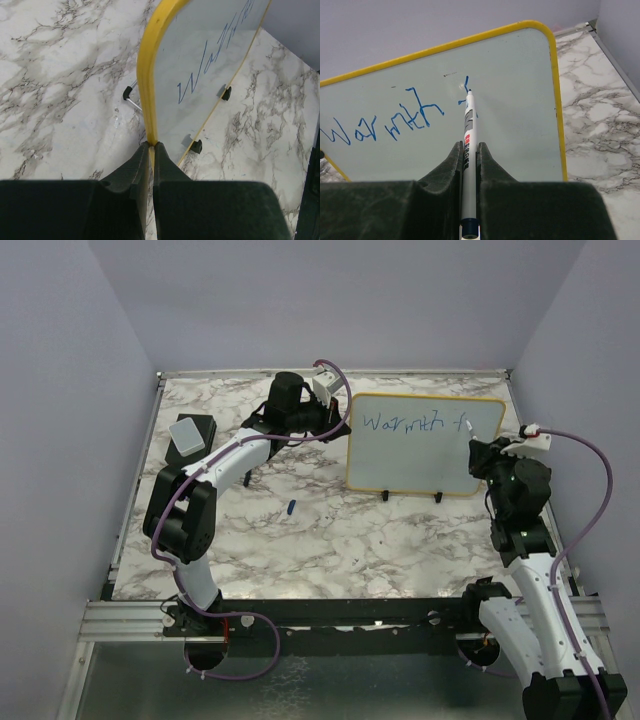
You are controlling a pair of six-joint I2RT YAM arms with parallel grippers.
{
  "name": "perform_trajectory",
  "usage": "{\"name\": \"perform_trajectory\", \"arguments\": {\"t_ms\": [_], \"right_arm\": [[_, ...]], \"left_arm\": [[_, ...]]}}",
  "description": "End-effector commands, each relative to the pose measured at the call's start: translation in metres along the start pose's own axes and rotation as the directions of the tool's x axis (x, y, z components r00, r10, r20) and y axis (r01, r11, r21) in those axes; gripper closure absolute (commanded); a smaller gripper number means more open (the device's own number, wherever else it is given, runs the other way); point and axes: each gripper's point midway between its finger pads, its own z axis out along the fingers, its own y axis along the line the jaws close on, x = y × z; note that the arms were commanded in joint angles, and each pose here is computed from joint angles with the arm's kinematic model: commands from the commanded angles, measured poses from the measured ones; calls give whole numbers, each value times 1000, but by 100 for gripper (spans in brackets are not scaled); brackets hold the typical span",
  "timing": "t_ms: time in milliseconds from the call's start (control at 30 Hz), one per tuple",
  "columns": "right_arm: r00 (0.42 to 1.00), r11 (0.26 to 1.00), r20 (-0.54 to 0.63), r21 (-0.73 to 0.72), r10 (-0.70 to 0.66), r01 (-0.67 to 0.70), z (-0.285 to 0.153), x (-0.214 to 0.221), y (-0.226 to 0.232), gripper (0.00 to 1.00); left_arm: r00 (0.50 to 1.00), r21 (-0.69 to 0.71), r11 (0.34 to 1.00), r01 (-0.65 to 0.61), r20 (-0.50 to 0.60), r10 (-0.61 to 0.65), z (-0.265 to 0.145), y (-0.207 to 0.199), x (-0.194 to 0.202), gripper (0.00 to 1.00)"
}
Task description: Write a sentence on the whiteboard
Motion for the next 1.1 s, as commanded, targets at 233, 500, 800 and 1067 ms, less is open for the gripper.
{"name": "perform_trajectory", "arguments": {"t_ms": [233, 500, 800, 1067], "right_arm": [[999, 996, 28, 87, 29, -31, -11, -5, -16, 99], [998, 991, 15, 123, 57, -58, -13, 2, -22, 99], [999, 999, 13, 10, 47, -47, -9, 10, -5, 99], [999, 999, 2, -13, 35, -35, -3, 14, -2, 99]], "left_arm": [[999, -2, 999, -33, -23, 33, -9, -7, -2, 100], [998, -7, 999, -44, -39, 44, -10, -6, 0, 100], [998, -4, 999, -34, -58, 33, -8, -4, 7, 100], [998, -4, 999, -38, -56, 37, -11, -6, 6, 100]]}}
